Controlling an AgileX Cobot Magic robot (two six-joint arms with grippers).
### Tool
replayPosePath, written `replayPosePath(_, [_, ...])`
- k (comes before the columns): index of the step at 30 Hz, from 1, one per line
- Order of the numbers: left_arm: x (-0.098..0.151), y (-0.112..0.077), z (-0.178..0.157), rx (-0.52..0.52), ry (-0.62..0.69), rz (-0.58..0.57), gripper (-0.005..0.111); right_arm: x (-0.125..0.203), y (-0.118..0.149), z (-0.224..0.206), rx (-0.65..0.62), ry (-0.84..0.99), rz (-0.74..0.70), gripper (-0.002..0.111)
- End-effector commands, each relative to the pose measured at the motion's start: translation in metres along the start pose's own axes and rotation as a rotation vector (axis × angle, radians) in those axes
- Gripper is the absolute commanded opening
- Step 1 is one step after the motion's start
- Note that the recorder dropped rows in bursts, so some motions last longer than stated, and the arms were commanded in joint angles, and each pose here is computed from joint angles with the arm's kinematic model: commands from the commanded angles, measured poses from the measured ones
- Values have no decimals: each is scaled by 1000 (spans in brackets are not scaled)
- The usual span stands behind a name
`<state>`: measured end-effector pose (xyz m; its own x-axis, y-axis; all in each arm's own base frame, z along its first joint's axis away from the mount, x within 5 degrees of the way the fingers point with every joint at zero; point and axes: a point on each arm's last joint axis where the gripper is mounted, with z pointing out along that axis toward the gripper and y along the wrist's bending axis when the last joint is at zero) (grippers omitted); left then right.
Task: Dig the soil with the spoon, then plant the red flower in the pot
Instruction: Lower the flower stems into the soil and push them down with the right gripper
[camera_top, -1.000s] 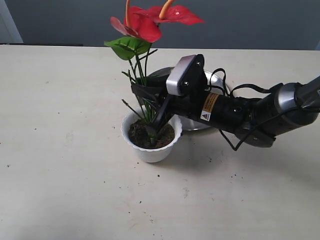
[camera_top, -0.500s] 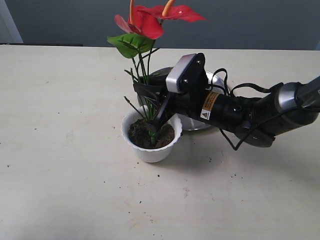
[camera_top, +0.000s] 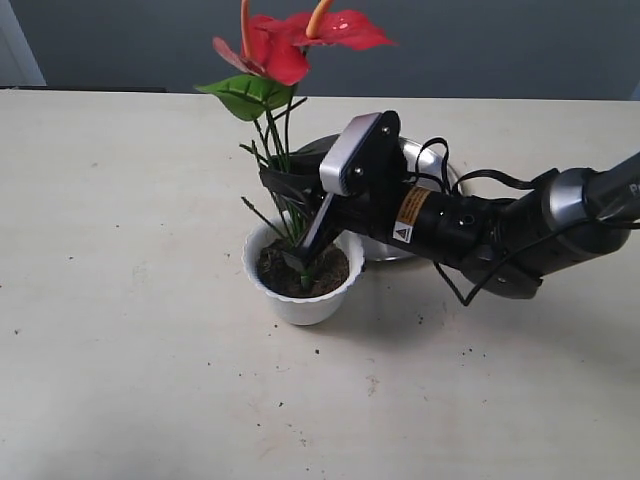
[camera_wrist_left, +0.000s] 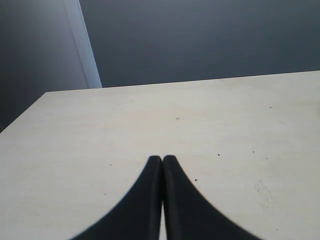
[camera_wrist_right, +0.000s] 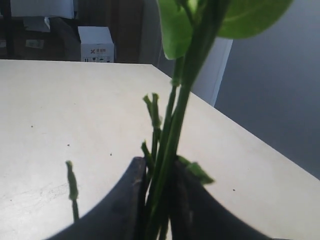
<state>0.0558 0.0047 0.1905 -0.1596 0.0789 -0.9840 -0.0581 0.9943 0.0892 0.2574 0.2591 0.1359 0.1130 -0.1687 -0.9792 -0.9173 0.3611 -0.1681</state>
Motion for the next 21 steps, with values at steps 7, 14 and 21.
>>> replayPosePath(7, [-2, 0, -1, 8, -13, -8, 0, 28, 11, -6, -80, 248, -16, -1])
replayPosePath(14, [-2, 0, -1, 8, -13, -8, 0, 31, 12, -7, -89, 288, 11, -1])
replayPosePath(21, [-2, 0, -1, 8, -13, -8, 0, 32, 13, -8, -96, 304, 62, -1])
